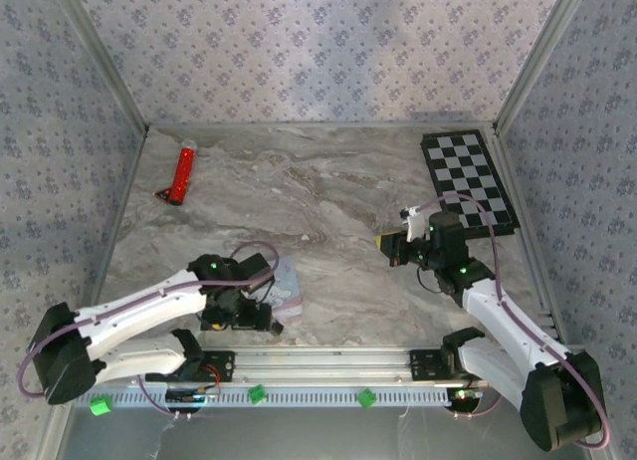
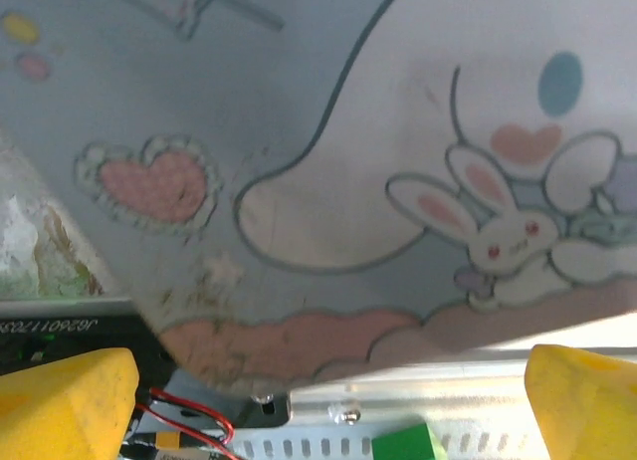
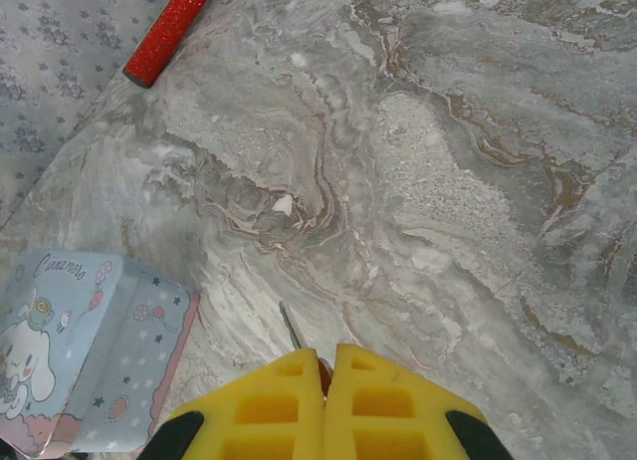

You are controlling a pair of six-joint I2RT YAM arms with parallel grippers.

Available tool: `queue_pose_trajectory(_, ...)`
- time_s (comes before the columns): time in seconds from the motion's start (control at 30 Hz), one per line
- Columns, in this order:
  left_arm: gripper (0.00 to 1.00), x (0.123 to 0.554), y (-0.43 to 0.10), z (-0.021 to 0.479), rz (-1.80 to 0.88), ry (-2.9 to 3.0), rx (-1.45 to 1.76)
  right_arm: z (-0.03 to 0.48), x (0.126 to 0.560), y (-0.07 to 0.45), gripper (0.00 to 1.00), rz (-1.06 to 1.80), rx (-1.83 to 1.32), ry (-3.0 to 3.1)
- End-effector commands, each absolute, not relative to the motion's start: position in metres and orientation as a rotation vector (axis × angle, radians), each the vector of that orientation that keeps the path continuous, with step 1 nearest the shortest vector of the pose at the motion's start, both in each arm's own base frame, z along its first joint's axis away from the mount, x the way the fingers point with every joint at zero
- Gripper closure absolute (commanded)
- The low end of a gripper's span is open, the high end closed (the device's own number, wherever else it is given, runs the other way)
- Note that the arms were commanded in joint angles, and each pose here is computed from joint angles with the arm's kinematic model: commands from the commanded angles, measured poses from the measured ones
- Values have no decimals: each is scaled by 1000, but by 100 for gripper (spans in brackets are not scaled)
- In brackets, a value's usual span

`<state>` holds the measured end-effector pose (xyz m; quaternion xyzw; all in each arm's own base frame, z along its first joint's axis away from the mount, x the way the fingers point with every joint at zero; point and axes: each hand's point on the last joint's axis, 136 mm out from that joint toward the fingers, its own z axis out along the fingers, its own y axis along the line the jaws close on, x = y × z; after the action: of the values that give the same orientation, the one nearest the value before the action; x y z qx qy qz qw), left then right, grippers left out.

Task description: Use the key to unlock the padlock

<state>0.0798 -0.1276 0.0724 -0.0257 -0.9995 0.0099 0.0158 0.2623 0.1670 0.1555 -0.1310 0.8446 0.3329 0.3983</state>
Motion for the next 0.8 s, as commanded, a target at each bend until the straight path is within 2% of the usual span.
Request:
queue_pose_trajectory(0.0,1,96,-133,64,-12,-3161,-161,160,264,163,100,820,-325,2112)
queue_pose_trajectory(0.2,6,122,-151,59,4,-3193,-262,161,263,162,100,824,-306,2114)
queue_pose_trajectory(0.47,6,170,-179,56,107,-3234,-505,159,262,159,100,825,-269,2117)
queue_pose_trajectory(0.77,6,223,-194,57,156,-3294,-555,160,256,154,100,811,-231,2146)
